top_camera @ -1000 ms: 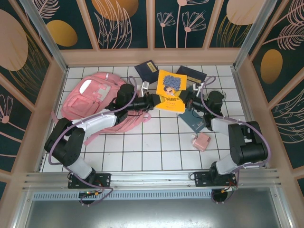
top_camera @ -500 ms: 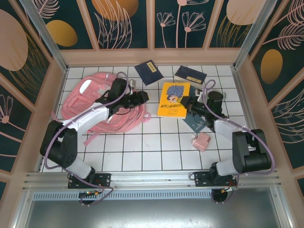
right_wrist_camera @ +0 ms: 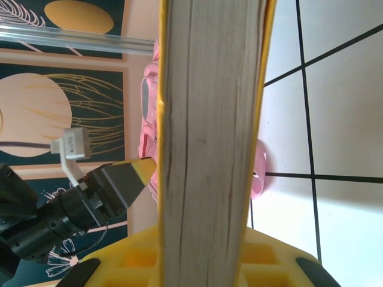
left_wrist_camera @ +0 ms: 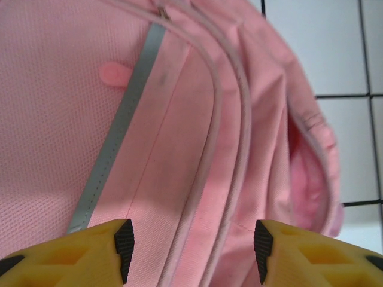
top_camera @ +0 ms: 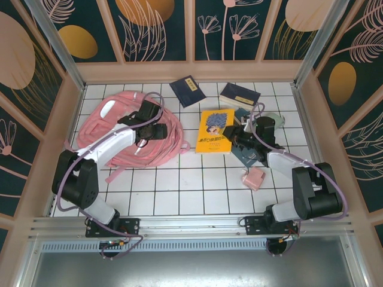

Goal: Pack books, pencil case, and school supplies into a backpack

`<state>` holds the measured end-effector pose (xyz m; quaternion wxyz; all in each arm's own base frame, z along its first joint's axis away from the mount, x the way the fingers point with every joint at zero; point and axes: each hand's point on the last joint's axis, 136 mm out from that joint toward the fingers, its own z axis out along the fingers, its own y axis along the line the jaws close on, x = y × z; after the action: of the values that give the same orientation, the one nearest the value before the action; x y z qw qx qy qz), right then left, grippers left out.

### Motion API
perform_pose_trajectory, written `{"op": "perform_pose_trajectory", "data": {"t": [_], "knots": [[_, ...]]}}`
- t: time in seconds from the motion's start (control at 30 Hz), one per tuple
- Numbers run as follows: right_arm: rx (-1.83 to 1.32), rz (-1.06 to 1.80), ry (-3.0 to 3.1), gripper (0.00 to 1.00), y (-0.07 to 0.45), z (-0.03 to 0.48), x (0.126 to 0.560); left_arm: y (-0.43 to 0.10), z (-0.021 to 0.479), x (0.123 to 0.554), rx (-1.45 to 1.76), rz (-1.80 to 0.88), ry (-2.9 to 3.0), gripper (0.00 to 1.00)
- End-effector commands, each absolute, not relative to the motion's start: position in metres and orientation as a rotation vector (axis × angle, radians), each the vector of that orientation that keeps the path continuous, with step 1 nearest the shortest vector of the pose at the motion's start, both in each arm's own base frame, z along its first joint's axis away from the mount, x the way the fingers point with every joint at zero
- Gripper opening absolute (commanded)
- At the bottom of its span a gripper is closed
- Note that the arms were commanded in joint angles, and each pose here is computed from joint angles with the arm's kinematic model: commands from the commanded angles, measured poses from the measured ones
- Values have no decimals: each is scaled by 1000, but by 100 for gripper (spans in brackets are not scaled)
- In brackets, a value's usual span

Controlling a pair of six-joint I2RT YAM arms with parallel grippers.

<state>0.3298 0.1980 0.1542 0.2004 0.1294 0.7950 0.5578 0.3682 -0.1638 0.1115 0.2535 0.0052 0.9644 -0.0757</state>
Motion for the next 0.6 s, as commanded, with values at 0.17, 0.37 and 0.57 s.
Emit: {"op": "perform_pose_trajectory", "data": {"t": [0.17, 0.37, 0.57], "knots": [[220, 1566, 2137, 0, 212, 183, 337, -160, 83, 360, 200, -94, 2707, 57], [221, 1569, 2140, 0, 213, 180, 336, -149, 59, 360, 270, 107, 2727, 55], [220, 1577, 2139, 0, 216, 182, 338, -149, 47, 360, 300, 191, 2742, 1]]}}
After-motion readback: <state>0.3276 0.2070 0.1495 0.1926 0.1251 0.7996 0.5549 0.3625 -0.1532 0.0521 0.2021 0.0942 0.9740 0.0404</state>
